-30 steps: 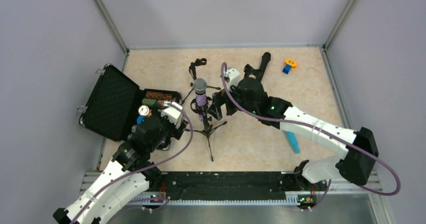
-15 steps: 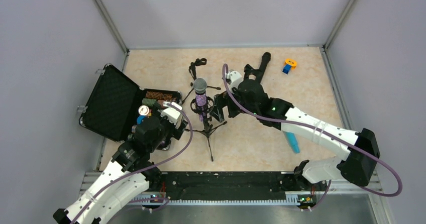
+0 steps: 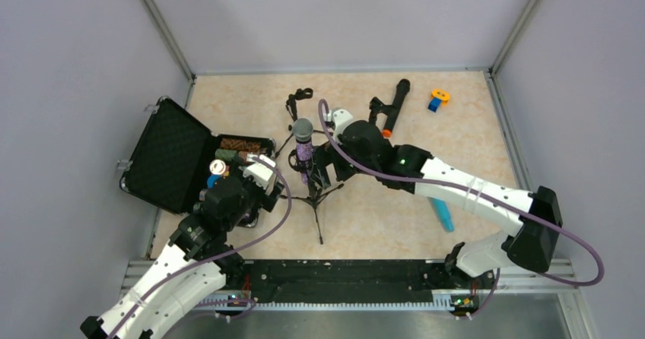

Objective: Attach the microphones to the stand

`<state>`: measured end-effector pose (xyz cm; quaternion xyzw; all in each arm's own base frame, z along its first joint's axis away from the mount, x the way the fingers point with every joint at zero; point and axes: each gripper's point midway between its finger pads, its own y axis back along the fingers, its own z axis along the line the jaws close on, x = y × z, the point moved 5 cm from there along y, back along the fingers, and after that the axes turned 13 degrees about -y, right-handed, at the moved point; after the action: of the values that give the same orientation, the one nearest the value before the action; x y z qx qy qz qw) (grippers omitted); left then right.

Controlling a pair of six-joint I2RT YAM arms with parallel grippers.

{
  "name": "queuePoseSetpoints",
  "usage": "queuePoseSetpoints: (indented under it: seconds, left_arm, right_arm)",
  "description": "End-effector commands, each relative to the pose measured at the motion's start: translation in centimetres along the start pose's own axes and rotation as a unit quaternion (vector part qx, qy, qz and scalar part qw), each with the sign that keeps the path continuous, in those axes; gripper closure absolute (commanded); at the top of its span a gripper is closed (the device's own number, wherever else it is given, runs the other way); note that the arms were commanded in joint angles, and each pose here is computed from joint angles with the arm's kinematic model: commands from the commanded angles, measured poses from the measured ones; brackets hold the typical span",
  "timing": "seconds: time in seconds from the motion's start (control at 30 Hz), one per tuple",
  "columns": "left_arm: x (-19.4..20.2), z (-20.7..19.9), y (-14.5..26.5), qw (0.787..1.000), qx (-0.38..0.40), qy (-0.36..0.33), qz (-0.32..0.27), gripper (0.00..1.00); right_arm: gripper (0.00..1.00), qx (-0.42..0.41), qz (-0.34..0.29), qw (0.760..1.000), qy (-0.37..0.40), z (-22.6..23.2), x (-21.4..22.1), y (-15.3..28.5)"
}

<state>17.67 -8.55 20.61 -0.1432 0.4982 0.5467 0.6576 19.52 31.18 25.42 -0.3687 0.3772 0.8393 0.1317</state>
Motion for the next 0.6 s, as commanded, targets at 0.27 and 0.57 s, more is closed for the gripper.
queuePoseSetpoints:
  seconds: [0.27, 0.57]
  left_arm:
    - [-0.9, 0.5, 0.0, 1.000, -0.013, 0.003, -0.028, 0.06]
    - [-0.9, 0.5, -0.1, 1.000, -0.014, 0.002, -0.027, 0.06]
  right_arm:
    - [0.10, 0.002, 0.055, 0.998, 0.016, 3.0, 1.2, -2.3]
    - [0.27, 0.003, 0.077, 0.997, 0.019, 3.5, 2.0, -4.7]
